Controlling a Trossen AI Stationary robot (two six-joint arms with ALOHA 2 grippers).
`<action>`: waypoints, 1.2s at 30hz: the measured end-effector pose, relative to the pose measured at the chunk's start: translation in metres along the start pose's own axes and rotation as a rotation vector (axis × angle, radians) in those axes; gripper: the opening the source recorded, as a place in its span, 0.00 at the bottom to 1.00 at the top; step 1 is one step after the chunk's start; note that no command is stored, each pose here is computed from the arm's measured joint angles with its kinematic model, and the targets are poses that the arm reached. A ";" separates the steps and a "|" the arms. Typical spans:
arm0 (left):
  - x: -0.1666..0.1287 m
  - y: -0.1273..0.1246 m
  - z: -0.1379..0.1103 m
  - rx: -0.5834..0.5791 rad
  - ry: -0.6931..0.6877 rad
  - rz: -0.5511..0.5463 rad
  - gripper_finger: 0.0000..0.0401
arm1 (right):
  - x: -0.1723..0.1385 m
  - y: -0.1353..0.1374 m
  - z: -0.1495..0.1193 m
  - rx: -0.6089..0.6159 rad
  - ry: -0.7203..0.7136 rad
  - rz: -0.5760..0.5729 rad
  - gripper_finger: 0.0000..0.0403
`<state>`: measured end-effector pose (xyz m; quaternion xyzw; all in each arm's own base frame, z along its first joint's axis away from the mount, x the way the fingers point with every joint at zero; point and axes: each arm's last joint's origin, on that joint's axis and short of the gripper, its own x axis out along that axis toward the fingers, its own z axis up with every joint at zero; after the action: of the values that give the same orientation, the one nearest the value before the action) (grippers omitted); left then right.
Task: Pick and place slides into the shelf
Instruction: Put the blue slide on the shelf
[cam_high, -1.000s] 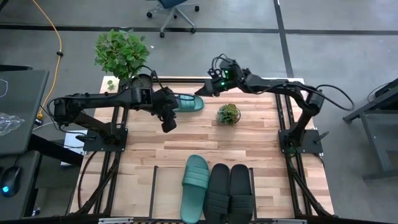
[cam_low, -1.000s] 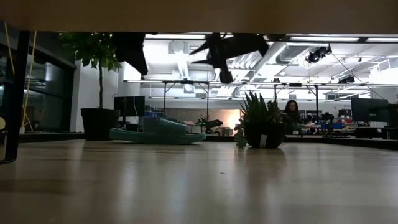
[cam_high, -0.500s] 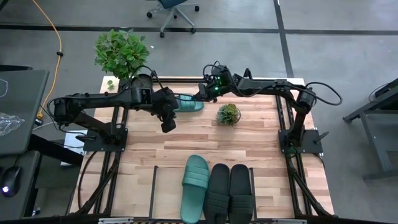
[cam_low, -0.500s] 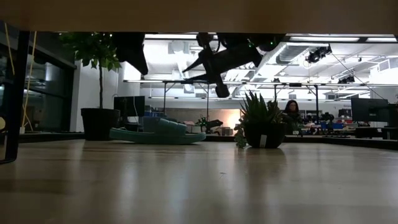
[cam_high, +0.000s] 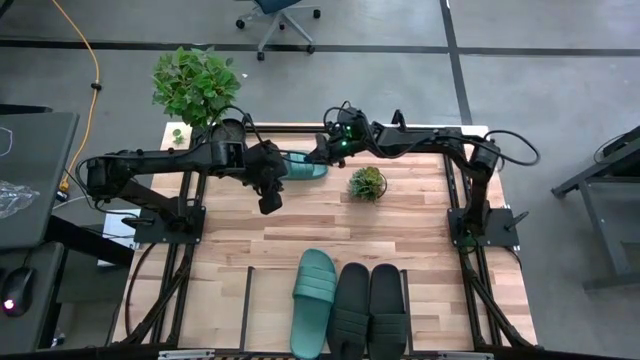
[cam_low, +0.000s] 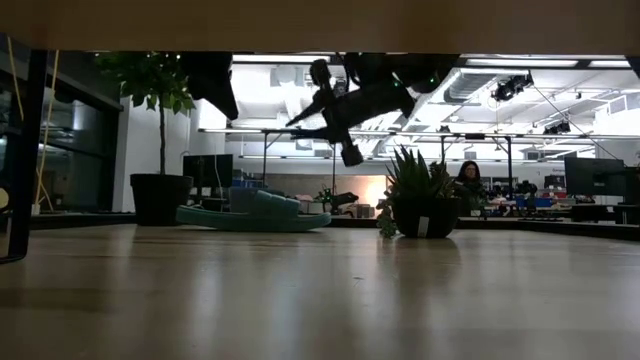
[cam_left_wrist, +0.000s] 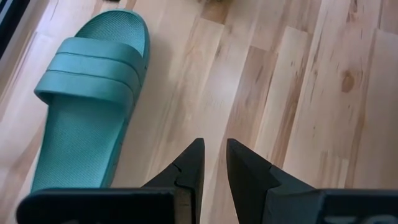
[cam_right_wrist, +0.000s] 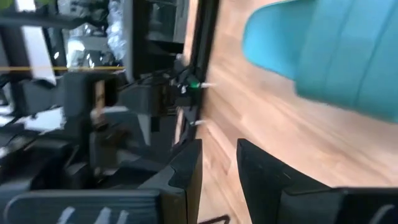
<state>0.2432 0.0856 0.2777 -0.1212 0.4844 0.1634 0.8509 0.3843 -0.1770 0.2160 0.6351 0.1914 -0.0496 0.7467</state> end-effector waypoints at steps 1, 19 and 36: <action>0.000 0.000 0.000 0.000 0.000 0.001 0.14 | 0.001 -0.002 0.000 0.003 -0.008 -0.009 0.23; 0.000 0.000 0.000 0.008 -0.003 0.007 0.14 | 0.008 -0.017 -0.007 0.113 -0.093 -0.180 0.39; 0.000 -0.001 0.000 0.036 -0.002 -0.011 0.14 | 0.018 -0.022 -0.014 0.145 -0.195 -0.242 0.39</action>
<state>0.2439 0.0851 0.2777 -0.1085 0.4856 0.1500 0.8543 0.3911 -0.1644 0.1871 0.6519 0.1891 -0.2139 0.7025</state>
